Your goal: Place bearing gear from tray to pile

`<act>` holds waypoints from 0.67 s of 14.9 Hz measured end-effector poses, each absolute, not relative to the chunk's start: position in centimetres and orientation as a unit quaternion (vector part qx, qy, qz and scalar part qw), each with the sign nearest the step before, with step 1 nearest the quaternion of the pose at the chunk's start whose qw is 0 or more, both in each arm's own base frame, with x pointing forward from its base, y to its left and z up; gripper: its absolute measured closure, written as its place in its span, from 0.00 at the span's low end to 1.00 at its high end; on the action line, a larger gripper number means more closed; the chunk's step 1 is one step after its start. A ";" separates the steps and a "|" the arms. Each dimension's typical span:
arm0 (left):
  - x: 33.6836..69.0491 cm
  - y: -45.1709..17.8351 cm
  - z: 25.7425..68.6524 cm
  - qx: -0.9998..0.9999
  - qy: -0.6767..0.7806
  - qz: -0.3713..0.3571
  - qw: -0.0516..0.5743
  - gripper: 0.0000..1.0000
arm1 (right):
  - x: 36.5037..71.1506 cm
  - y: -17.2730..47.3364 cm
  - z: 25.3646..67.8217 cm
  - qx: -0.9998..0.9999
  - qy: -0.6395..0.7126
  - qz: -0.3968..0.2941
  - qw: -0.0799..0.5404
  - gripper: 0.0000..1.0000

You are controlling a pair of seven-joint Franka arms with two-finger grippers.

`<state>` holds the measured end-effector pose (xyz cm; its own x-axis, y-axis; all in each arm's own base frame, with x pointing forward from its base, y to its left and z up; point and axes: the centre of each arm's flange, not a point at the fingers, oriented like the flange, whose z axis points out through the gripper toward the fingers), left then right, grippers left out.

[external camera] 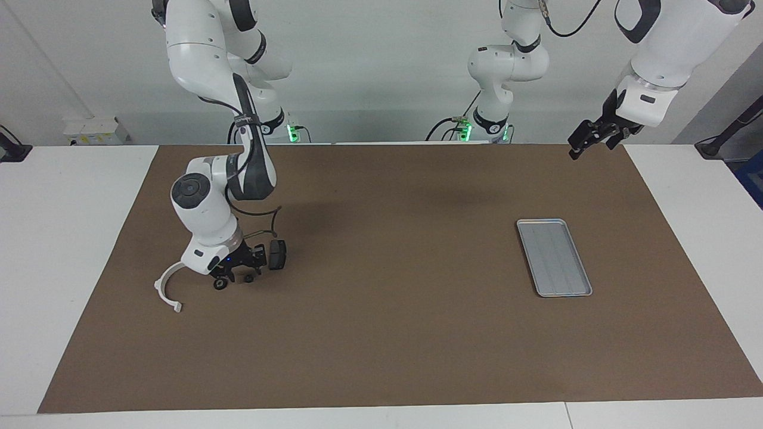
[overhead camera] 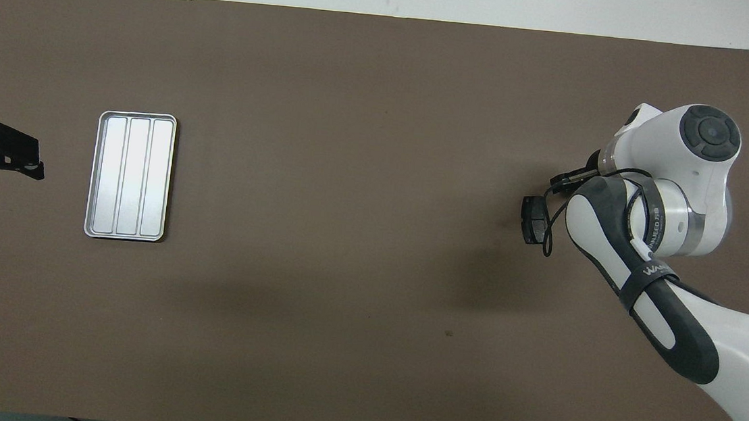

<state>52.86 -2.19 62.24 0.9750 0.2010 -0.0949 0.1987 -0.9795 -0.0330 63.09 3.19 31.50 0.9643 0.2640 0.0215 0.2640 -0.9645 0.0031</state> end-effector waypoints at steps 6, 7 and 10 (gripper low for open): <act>52.9 -2.2 62.2 -0.994 -0.101 0.049 0.012 0.00 | 64.2 3.1 42.9 0.995 0.092 0.032 0.004 0.00; 52.9 -2.2 62.2 -0.994 -0.101 0.049 0.012 0.00 | 64.0 2.9 45.0 0.995 0.089 0.033 0.005 0.00; 52.9 -2.2 62.2 -0.994 -0.101 0.049 0.012 0.00 | 62.4 2.2 51.3 0.997 0.080 0.021 0.008 0.00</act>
<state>52.85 -2.19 62.23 0.9749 0.2010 -0.0954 0.1987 -0.9795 -0.0331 62.43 2.21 51.31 0.9864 0.1590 0.0412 0.1583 -0.9872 0.0188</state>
